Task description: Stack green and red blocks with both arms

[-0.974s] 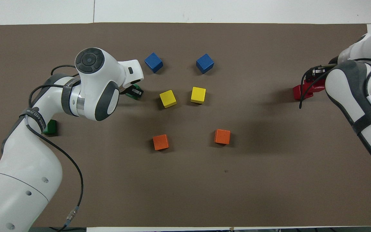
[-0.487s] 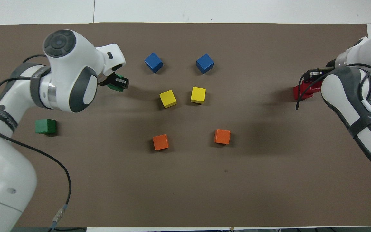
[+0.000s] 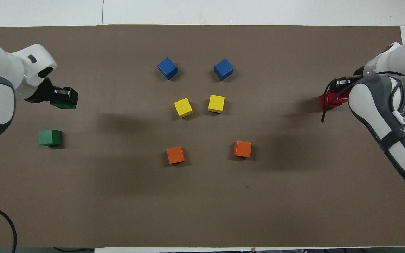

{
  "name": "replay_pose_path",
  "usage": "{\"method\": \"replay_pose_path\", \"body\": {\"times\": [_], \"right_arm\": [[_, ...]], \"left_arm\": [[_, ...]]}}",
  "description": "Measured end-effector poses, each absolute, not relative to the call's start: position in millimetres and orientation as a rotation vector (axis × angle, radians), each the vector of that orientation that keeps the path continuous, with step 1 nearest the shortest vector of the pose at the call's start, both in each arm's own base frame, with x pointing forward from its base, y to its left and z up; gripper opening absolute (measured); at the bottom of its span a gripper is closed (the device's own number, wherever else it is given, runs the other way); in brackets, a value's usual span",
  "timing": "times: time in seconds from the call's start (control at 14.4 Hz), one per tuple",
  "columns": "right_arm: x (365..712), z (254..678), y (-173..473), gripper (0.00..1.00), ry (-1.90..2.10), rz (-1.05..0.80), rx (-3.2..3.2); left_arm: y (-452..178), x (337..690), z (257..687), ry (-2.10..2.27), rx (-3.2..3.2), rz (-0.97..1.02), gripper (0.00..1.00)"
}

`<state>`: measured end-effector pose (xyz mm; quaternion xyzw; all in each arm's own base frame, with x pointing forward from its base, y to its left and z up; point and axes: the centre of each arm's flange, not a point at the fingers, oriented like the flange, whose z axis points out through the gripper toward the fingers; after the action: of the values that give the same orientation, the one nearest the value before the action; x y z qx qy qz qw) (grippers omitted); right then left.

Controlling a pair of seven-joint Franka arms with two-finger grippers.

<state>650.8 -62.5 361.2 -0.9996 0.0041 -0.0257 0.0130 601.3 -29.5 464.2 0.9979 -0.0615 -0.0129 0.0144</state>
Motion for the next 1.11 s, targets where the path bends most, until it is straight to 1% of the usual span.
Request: {"method": "replay_pose_path", "body": {"times": [0.35,0.56,0.83,1.11], "right_arm": [[648,360,-61,0.56,0.010,-0.074,-3.115],[648,360,-60,0.56,0.009,-0.072,-3.115],[648,359,-60,0.56,0.009,-0.092,-3.115],[647,359,-60,0.56,0.009,-0.112,-3.116]], "left_arm": [[54,565,450,-0.222,3.094,-0.115,0.55],[92,547,429,-0.208,3.102,-0.061,0.55],[91,534,400,-0.204,3.120,0.033,0.55],[91,530,387,-0.203,3.128,0.079,0.55]]}}
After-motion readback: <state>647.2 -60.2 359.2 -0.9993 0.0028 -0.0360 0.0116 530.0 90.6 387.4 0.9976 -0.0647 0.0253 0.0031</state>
